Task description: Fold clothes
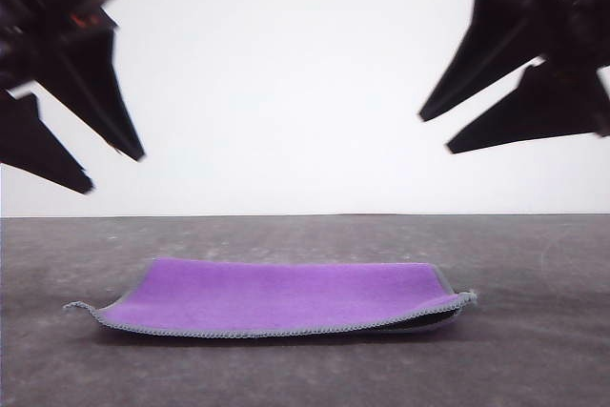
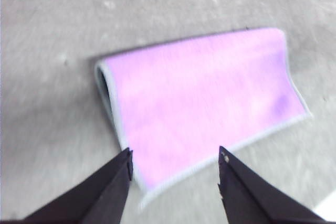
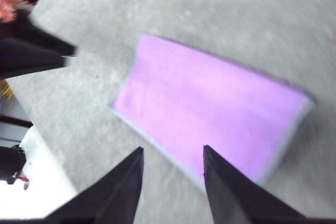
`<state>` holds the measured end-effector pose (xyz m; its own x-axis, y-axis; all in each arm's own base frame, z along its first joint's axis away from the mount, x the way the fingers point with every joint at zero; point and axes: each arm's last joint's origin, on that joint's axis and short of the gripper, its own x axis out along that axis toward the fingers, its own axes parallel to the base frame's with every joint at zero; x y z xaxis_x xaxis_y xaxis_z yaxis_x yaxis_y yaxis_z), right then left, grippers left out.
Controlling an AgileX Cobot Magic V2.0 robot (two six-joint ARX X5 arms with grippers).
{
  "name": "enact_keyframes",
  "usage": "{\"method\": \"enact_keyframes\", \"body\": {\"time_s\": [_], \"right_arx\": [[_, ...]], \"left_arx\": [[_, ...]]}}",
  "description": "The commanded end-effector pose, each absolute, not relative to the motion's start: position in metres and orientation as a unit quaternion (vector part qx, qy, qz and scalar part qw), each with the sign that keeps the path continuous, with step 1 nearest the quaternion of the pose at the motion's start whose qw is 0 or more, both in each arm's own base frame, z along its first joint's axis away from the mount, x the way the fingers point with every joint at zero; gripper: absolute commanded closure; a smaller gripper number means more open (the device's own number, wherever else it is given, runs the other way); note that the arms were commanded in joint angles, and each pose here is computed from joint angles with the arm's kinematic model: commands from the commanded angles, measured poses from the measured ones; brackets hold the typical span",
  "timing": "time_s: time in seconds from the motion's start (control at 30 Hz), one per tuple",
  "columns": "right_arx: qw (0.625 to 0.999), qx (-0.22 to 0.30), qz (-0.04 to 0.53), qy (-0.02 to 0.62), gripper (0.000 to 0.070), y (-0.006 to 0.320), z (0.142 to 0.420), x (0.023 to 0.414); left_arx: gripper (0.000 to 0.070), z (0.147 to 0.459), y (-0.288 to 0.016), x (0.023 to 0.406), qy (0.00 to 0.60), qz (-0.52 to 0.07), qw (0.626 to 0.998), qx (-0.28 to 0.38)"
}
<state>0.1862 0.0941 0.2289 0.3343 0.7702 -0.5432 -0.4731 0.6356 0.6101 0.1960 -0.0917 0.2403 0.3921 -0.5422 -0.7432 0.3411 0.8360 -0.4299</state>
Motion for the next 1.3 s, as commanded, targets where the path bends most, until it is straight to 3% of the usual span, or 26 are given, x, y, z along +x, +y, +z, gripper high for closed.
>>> {"method": "enact_keyframes", "body": {"time_s": [0.0,0.2,0.53,0.8,1.27], "right_arx": [[0.79,0.195,0.372,0.446,0.047,0.094,0.23,0.183],[0.771,0.217,0.323,0.503,0.0422,0.089,0.224,0.174],[0.767,0.233,0.276,0.531,0.0402,0.083,0.216,0.175],[0.739,0.25,0.276,0.562,0.0368,0.086,0.199,0.187],[0.696,0.275,0.283,0.6,0.0368,0.099,0.156,0.217]], "left_arx": [[0.0382,0.244,-0.091,0.191,0.485,-0.257,0.83,-0.1],[0.0386,0.258,-0.078,0.17,0.468,-0.206,0.856,-0.073],[0.0386,0.26,-0.063,0.135,0.377,-0.216,0.896,-0.088],[0.0386,0.253,-0.056,0.119,0.323,-0.23,0.913,-0.091],[0.0386,0.254,-0.055,0.118,0.32,-0.23,0.915,-0.092]]}}
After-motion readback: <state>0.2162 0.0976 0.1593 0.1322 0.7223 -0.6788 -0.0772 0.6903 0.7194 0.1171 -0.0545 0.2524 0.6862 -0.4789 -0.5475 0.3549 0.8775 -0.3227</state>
